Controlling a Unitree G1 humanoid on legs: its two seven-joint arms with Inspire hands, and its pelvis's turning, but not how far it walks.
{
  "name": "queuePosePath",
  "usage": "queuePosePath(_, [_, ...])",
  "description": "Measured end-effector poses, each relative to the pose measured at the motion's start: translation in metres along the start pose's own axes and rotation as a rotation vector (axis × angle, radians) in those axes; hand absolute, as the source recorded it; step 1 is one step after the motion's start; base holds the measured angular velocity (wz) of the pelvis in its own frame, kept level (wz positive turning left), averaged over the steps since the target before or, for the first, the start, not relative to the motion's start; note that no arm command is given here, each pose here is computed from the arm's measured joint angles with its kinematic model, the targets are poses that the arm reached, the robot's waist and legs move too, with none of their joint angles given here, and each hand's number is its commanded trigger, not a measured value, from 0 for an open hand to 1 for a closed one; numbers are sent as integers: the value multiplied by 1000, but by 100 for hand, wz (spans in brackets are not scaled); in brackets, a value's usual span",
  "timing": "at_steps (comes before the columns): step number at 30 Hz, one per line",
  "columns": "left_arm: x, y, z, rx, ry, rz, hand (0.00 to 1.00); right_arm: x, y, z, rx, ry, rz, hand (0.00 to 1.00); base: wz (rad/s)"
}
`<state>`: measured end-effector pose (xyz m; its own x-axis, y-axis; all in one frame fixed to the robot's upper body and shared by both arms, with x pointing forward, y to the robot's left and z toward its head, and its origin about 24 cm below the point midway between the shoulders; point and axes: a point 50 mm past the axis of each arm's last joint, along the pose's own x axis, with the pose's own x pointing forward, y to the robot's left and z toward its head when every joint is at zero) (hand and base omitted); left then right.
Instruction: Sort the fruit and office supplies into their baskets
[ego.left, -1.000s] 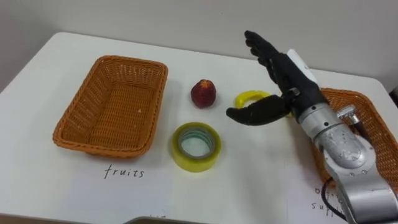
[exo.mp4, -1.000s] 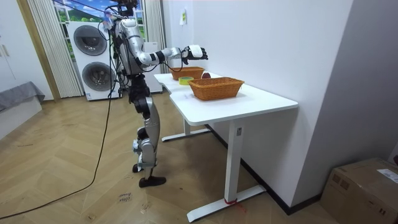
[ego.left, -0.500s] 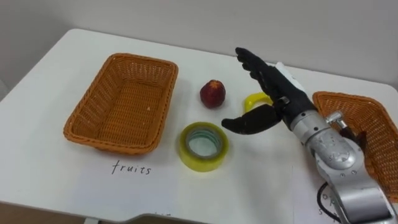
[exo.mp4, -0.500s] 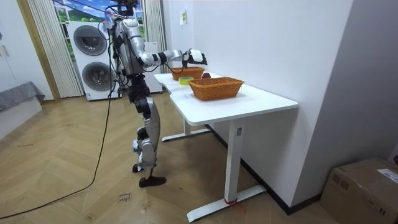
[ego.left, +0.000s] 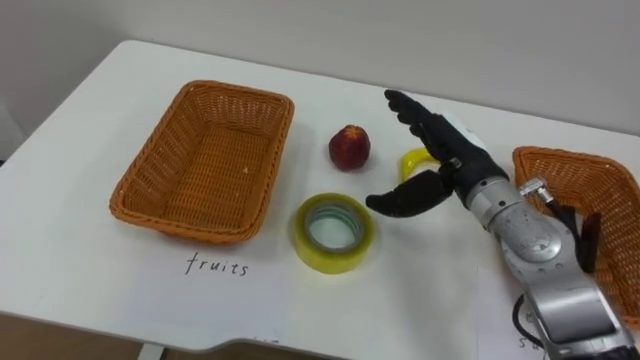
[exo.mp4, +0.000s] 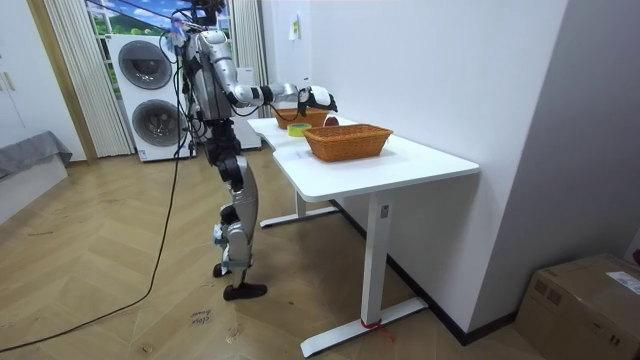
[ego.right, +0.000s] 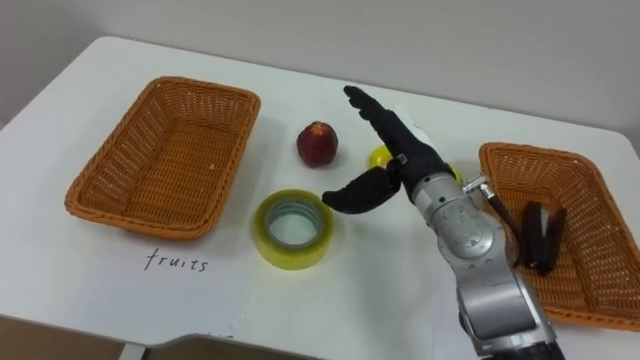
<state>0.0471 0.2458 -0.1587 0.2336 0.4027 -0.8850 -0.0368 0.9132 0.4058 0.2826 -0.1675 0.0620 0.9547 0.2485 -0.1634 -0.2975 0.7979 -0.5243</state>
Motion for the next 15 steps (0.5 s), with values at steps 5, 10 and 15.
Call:
queuePosePath(5, [0,0,1,-1,-3,-1,0,1,3,-6,2,27,6,0,0])
queuePosePath(10, [0,-1,1,0,-6,-2,0,3,11,-13,20,59,28,0,0])
queuePosePath(15, [0,0,1,0,-6,-2,0,4,18,-17,16,77,58,0,0])
